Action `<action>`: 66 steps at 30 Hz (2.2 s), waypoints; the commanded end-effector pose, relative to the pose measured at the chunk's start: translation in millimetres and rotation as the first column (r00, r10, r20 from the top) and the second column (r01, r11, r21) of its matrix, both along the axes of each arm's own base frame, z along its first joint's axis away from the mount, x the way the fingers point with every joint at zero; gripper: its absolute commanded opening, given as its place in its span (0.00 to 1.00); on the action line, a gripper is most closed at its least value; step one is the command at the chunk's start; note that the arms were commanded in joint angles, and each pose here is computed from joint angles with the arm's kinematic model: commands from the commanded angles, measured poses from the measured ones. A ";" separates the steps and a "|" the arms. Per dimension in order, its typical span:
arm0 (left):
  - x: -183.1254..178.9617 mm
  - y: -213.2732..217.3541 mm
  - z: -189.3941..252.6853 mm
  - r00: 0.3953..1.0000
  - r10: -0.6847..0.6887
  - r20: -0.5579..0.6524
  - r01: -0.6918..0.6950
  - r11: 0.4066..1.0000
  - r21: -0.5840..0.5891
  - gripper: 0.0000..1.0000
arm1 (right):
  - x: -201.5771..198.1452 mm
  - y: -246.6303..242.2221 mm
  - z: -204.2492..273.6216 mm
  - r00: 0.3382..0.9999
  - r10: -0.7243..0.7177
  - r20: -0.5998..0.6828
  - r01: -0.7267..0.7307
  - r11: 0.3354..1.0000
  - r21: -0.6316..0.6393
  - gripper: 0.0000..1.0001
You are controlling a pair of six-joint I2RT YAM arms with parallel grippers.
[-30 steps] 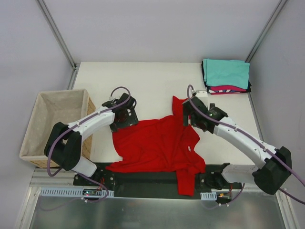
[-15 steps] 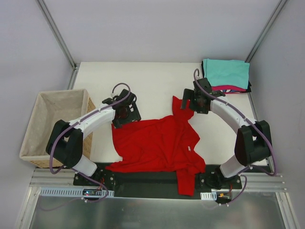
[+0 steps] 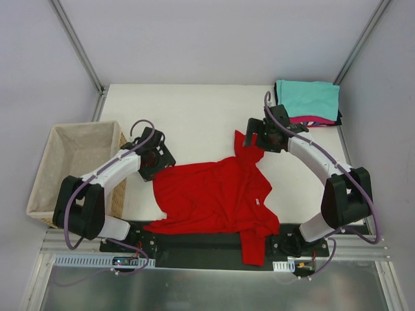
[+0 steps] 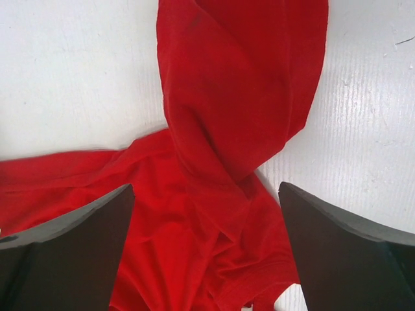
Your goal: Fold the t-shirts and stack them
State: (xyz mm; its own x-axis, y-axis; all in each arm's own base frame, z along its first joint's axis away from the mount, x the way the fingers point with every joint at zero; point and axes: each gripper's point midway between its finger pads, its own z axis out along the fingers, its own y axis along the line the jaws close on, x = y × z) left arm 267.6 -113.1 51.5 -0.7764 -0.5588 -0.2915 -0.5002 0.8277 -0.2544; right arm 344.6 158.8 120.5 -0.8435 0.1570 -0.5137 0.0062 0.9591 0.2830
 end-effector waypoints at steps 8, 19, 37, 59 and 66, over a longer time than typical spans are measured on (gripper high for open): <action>10.4 9.5 9.1 0.997 0.045 0.063 -0.041 0.997 -0.068 0.99 | -2.1 10.9 5.2 0.999 0.036 0.023 -0.038 0.998 0.055 0.99; 11.7 13.7 -7.6 0.993 0.116 -0.007 -0.117 0.990 -0.080 0.60 | -5.8 7.6 0.0 0.999 0.033 0.016 -0.034 0.999 0.043 0.99; -11.6 32.7 11.0 0.950 0.312 0.005 -0.310 0.945 -0.103 0.59 | -6.8 9.9 -3.6 0.999 0.046 0.012 -0.047 0.998 0.051 0.99; 37.0 7.6 120.1 0.735 -0.662 0.143 0.651 0.749 0.124 0.66 | -12.5 28.0 -4.6 0.996 0.088 0.013 -0.089 0.991 0.101 0.99; 35.6 38.7 87.5 0.717 -0.697 0.009 0.672 0.695 0.256 0.67 | -21.5 35.1 -1.9 0.993 0.118 0.018 -0.120 0.989 0.089 0.99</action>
State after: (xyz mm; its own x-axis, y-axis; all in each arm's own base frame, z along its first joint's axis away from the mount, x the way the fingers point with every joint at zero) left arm 315.6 -94.5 159.2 -0.8732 0.0690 -0.4825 0.1599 0.9757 -0.1499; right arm 326.1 188.2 105.6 -0.8690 0.1070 -0.4830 -0.0793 0.9336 0.3495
